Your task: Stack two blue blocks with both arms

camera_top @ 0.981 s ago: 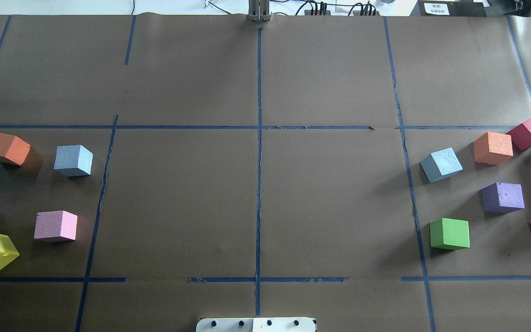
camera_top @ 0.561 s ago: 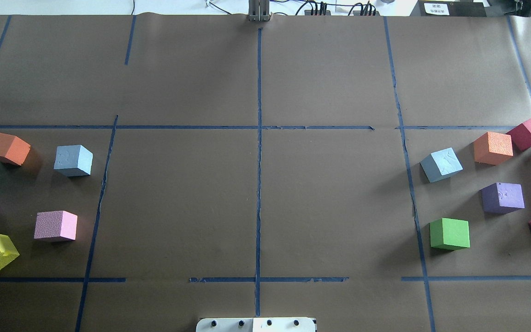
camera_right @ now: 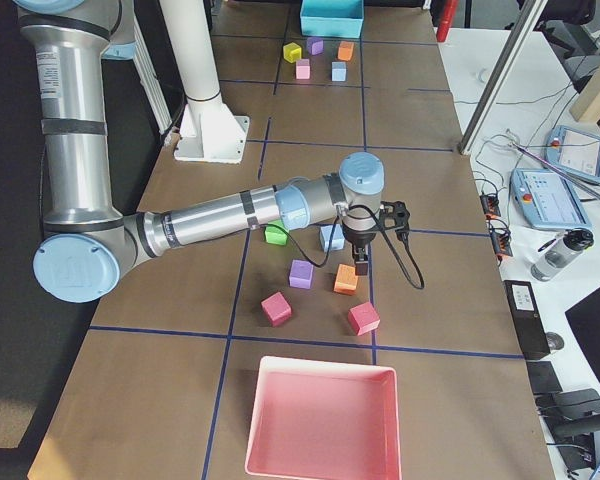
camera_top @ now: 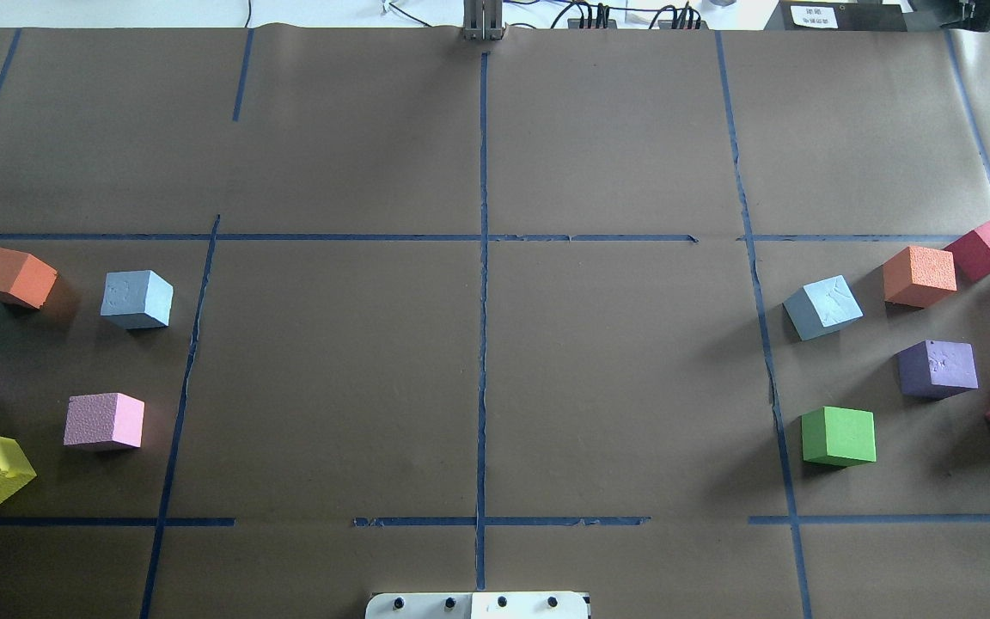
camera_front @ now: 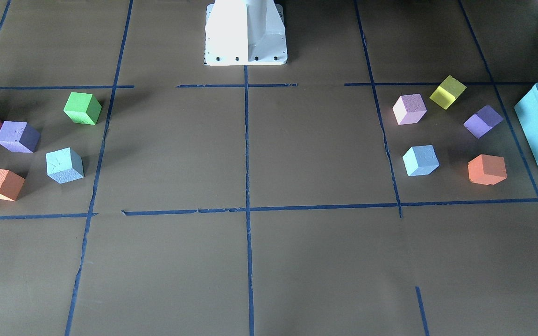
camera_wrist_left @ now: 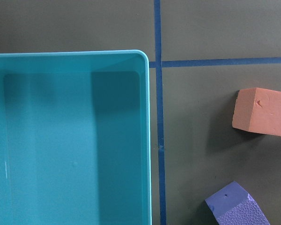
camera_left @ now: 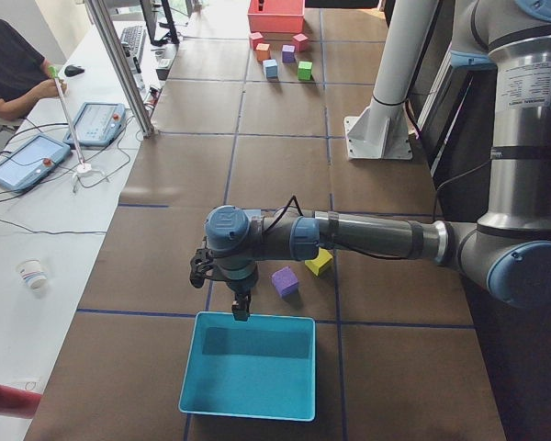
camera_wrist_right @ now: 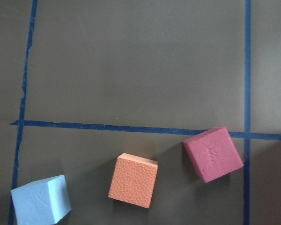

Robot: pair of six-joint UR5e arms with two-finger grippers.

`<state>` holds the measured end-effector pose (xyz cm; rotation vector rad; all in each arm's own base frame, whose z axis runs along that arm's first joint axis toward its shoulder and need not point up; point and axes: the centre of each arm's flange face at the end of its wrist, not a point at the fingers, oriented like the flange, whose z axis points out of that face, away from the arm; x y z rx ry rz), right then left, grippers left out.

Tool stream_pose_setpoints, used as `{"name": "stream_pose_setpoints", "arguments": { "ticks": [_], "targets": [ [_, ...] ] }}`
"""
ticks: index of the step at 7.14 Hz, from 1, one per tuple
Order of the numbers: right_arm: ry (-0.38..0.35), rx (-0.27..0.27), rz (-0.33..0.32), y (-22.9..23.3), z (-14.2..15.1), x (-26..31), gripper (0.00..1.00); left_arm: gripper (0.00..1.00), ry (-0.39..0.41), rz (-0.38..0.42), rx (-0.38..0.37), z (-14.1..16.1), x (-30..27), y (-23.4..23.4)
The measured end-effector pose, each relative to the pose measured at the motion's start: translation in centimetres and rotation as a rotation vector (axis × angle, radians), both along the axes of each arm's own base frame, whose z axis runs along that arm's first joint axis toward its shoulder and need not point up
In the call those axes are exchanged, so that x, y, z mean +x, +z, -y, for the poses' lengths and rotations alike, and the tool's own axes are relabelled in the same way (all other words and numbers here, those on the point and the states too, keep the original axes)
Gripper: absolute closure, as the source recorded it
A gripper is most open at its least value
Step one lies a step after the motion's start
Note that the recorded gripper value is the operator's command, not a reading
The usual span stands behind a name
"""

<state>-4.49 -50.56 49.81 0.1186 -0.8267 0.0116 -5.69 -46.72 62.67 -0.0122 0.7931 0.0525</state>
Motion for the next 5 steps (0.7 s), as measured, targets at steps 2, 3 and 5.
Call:
{"name": "stream_pose_setpoints", "arguments": {
  "ticks": [2, 3, 5],
  "targets": [
    [0.026, -0.009, 0.024, -2.7, -1.1, -7.0, 0.00, 0.00, 0.001, 0.000, 0.000, -0.1, 0.0, 0.0],
    [0.035, -0.003, 0.021, -3.2, -1.8, -10.5, 0.00, 0.00, 0.001, 0.000, 0.001, -0.1, 0.0, 0.0],
    [0.003, 0.029, -0.016, -2.7, -3.3, -16.1, 0.00, 0.00, 0.000, 0.000, 0.002, -0.1, 0.0, -0.1]
  ]
}}
